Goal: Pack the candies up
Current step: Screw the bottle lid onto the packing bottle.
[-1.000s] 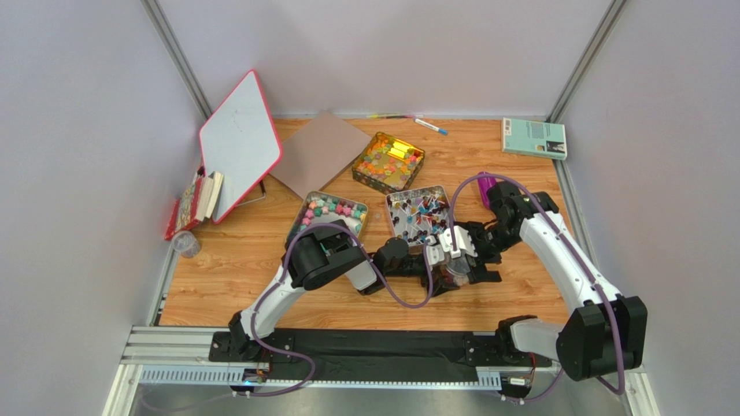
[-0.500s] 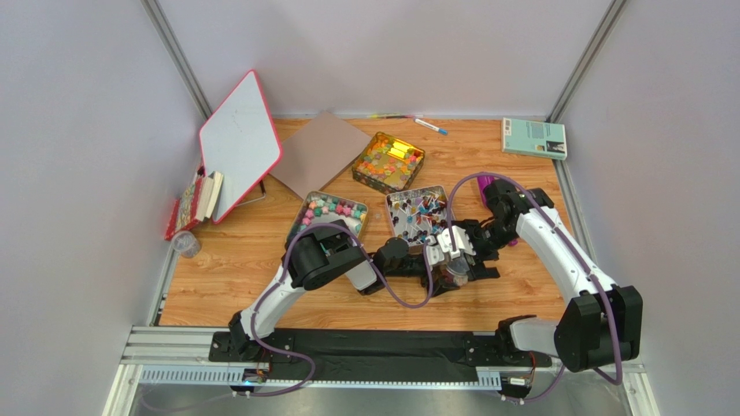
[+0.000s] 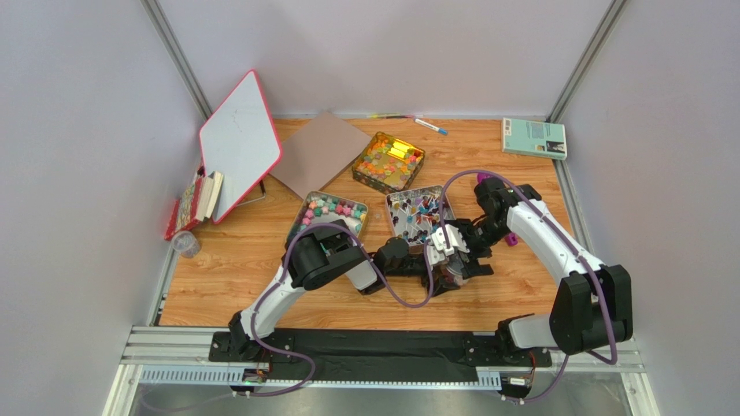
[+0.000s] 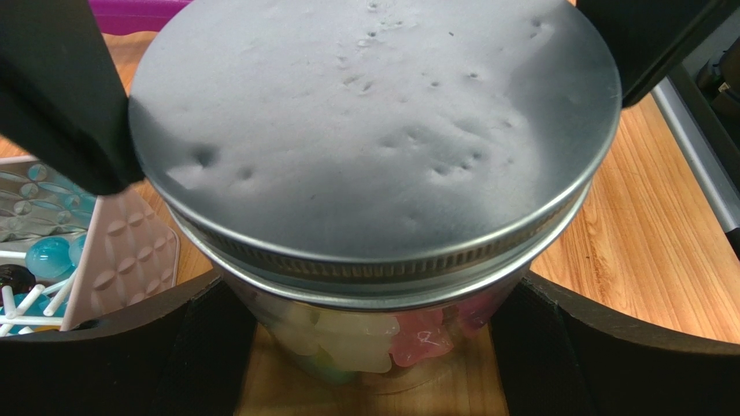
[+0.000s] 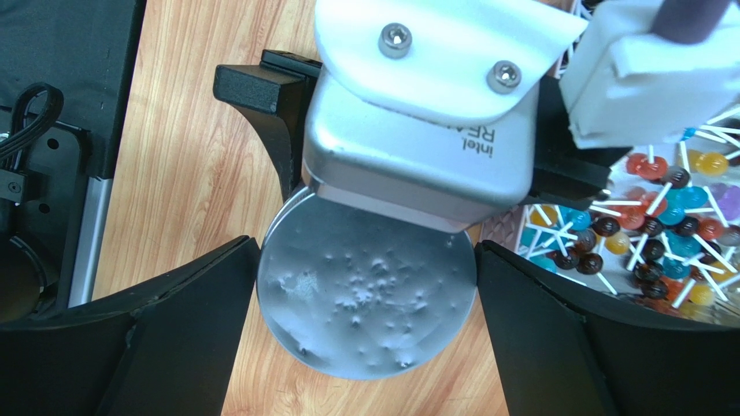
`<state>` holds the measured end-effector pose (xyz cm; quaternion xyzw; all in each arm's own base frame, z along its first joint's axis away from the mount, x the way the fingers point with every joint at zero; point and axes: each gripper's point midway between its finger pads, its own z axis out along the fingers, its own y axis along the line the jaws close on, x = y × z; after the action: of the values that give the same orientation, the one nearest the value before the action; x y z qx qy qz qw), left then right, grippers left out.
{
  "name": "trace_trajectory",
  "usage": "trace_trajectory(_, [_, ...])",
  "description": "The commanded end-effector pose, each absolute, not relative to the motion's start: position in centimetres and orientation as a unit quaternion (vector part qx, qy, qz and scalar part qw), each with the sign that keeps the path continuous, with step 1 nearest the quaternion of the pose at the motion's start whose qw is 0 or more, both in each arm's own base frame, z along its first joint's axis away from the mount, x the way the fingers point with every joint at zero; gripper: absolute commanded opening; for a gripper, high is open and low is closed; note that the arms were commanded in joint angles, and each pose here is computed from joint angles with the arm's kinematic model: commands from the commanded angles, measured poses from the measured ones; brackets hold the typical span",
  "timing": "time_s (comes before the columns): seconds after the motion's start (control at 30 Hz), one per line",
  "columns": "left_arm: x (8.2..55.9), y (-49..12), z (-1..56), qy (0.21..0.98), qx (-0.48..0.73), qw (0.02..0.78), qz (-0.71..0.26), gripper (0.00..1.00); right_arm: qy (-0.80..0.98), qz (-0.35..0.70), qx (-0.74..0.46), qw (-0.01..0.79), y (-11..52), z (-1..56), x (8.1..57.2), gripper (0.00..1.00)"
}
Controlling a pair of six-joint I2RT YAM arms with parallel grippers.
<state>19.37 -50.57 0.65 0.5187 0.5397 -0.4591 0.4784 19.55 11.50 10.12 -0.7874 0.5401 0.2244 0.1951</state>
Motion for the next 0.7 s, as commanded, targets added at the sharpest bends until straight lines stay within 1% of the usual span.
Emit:
trace_trajectory(0.0, [14.8,-39.0,-17.0,0.748,0.533,0.213,-0.333,0.00,0.538,0.228,-0.786,0.199,12.0,10.5,19.9,1.00])
trace_trajectory(0.1, [14.8,-39.0,-17.0,0.749,0.532,0.212,-0.334,0.00,0.546,0.226,-0.783,0.193,11.8,10.4,20.0,1.00])
trace_trajectory(0.2, [14.7,-39.0,-17.1,0.749,0.532,0.210,-0.334,0.00,0.563,0.225,-0.773,0.185,11.6,10.4,20.2,0.89])
trace_trajectory(0.23, [14.7,-38.9,-17.1,0.749,0.533,0.210,-0.333,0.00,0.569,0.225,-0.770,0.181,11.5,10.3,20.1,0.80])
trace_trajectory(0.3, [14.8,-39.0,-17.2,0.751,0.531,0.211,-0.331,0.00,0.590,0.224,-0.758,0.163,11.1,9.9,20.1,0.69])
trace_trajectory(0.33, [14.9,-38.9,-17.3,0.752,0.531,0.211,-0.329,0.00,0.600,0.226,-0.752,0.154,10.9,9.7,20.0,0.57])
trace_trajectory(0.43, [15.0,-38.9,-17.3,0.753,0.530,0.214,-0.325,0.00,0.637,0.234,-0.726,0.108,9.9,8.6,18.8,0.41])
trace_trajectory(0.53, [15.1,-38.8,-17.3,0.755,0.530,0.216,-0.321,0.00,0.662,0.238,-0.707,0.073,9.0,7.4,17.1,0.37])
trace_trajectory(0.67, [15.7,-38.8,-17.4,0.757,0.529,0.225,-0.312,0.00,0.684,0.243,-0.687,0.035,8.0,6.4,14.8,0.36])
